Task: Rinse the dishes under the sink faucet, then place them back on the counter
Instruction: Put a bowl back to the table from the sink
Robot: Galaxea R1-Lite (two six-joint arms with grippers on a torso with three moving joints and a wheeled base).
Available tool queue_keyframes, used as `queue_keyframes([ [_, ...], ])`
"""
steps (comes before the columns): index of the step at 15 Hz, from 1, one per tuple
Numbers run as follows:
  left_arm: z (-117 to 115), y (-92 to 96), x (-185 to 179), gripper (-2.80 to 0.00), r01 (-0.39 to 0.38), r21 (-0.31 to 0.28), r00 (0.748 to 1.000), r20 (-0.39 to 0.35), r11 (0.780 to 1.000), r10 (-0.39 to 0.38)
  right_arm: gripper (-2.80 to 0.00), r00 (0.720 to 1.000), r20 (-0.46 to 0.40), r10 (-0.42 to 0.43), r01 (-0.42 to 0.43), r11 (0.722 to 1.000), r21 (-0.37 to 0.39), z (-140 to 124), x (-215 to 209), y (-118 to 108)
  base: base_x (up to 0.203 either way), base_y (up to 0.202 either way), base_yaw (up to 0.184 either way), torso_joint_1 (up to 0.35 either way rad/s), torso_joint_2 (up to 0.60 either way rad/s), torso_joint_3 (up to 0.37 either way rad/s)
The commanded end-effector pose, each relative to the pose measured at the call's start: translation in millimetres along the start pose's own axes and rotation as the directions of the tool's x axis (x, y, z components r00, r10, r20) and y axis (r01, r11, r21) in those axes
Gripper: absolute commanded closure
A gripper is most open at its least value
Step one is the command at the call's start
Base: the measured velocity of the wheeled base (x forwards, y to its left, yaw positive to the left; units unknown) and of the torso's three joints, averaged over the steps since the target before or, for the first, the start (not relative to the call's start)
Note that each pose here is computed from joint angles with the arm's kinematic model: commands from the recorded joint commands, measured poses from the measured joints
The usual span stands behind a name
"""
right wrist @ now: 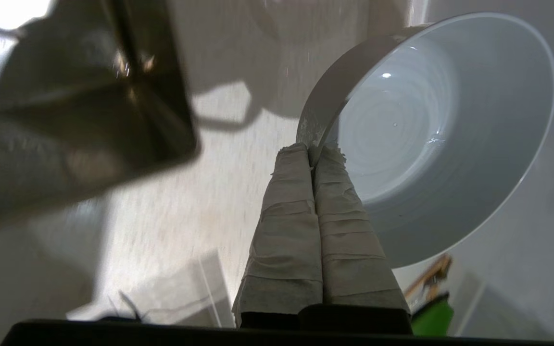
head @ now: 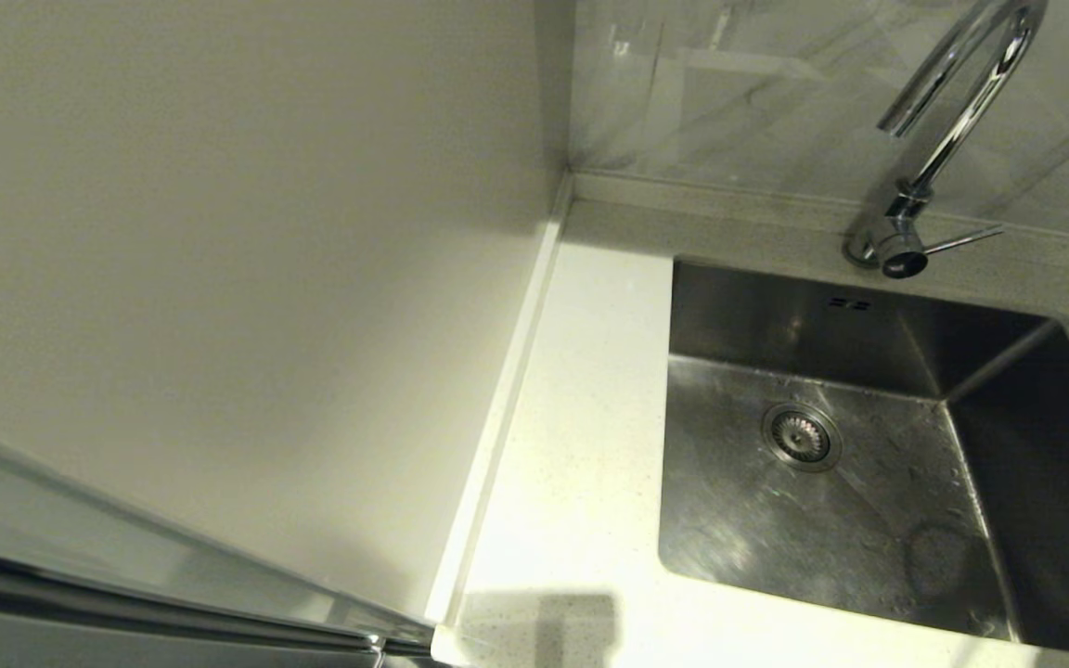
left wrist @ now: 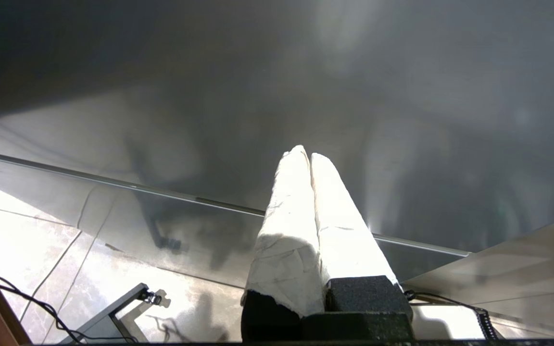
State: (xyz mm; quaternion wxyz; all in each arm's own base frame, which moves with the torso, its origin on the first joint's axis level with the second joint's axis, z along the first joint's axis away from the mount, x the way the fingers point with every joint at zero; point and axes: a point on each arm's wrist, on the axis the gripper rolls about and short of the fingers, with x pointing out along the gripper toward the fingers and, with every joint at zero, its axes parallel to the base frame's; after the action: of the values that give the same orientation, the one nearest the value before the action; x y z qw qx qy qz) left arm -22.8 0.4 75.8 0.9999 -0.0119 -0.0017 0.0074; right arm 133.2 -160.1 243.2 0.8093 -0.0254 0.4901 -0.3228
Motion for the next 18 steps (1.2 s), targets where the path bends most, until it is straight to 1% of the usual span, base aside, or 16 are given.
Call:
queue_keyframes([
  [1,-0.1,0.0,-0.2,0.0,0.001,-0.001,1.0,0.003,1.0,-0.001,0.0,0.999,-0.043,0.028,-0.029,0.999,-0.017,9.0,37.9,3.4,0.0,0.0,0.0,0.0,0.0,0.0],
  [4,-0.1,0.0,-0.2,0.0,-0.002,-0.001,1.0,0.003,1.0,0.002,0.0,0.997,-0.063,0.036,-0.037,0.999,-0.018,10.0,49.9,4.7,0.0,0.0,0.0,0.0,0.0,0.0],
  [11,-0.1,0.0,-0.2,0.0,-0.001,-0.001,1.0,0.003,1.0,0.001,0.0,0.989,-0.133,0.064,-0.066,0.998,-0.014,-17.6,50.7,15.1,0.0,0.0,0.0,0.0,0.0,0.0],
  [18,-0.1,0.0,-0.2,0.0,-0.001,-0.001,1.0,0.003,1.0,0.001,0.0,0.988,-0.138,0.071,-0.075,0.997,-0.026,-17.4,66.1,19.8,0.0,0.0,0.0,0.0,0.0,0.0],
])
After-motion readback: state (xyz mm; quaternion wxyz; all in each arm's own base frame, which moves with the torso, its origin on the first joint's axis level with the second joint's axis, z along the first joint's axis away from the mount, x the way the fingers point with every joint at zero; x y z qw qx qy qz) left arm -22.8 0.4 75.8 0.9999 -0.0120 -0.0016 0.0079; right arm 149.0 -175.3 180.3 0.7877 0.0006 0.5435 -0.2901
